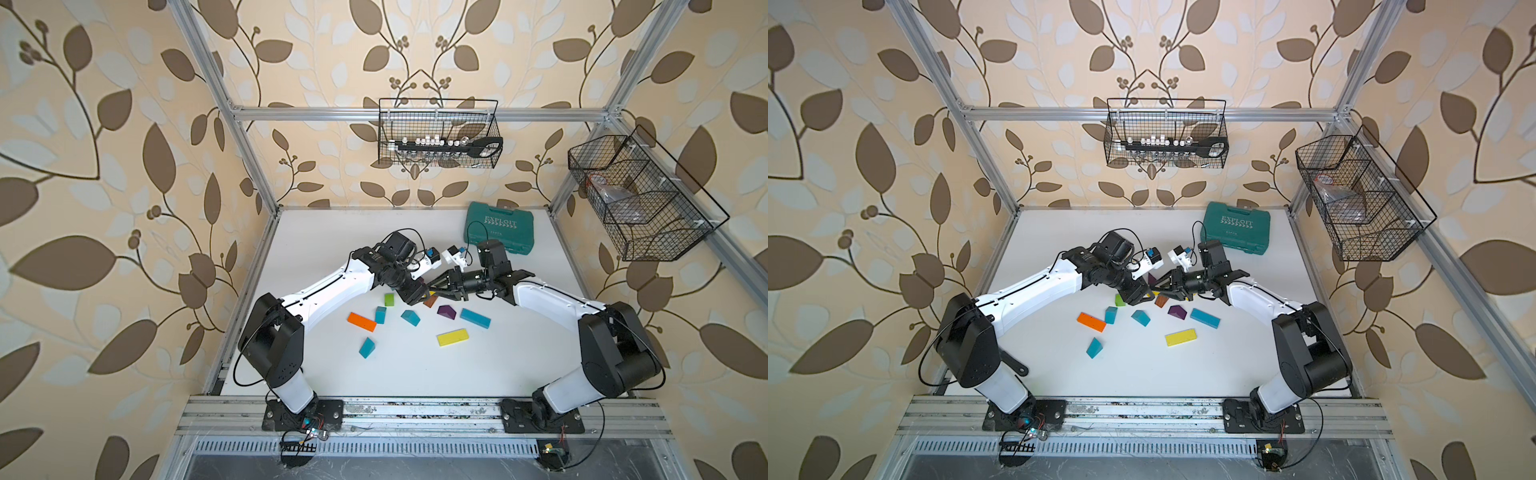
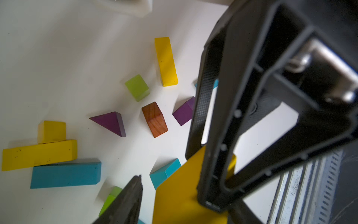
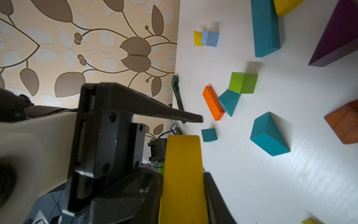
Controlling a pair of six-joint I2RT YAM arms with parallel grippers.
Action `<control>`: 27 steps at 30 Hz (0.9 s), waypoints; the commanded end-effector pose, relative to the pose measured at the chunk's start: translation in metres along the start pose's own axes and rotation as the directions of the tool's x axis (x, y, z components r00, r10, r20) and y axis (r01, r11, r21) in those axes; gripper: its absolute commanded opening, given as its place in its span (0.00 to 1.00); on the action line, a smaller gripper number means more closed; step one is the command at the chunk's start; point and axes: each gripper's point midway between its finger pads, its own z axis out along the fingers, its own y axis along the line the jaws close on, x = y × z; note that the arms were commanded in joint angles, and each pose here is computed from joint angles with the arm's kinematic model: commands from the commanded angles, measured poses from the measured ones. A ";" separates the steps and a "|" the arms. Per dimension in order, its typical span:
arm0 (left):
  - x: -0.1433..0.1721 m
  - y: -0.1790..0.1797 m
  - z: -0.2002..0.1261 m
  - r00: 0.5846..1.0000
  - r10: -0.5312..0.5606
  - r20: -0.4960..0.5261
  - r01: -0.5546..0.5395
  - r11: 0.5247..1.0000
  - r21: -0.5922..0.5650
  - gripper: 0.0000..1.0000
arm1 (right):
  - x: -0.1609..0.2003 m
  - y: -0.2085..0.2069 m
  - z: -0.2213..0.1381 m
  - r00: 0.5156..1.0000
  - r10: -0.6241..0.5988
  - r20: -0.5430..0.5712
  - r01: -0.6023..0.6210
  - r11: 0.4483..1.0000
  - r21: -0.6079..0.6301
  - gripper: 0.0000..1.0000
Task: Assemble a small pinwheel with building blocks
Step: Pick up the building block from the center of the board.
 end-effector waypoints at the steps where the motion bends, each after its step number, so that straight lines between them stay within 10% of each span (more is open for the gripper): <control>1: -0.008 0.001 -0.006 1.000 0.018 0.007 -0.018 1.000 -0.001 0.56 | 0.007 -0.001 0.000 1.000 0.014 -0.028 -0.015 1.000 -0.021 0.00; 27: 0.012 0.008 0.002 0.995 -0.056 -0.079 0.055 0.998 -0.027 0.28 | 0.001 -0.013 0.005 0.999 0.031 -0.035 -0.031 1.000 0.005 0.31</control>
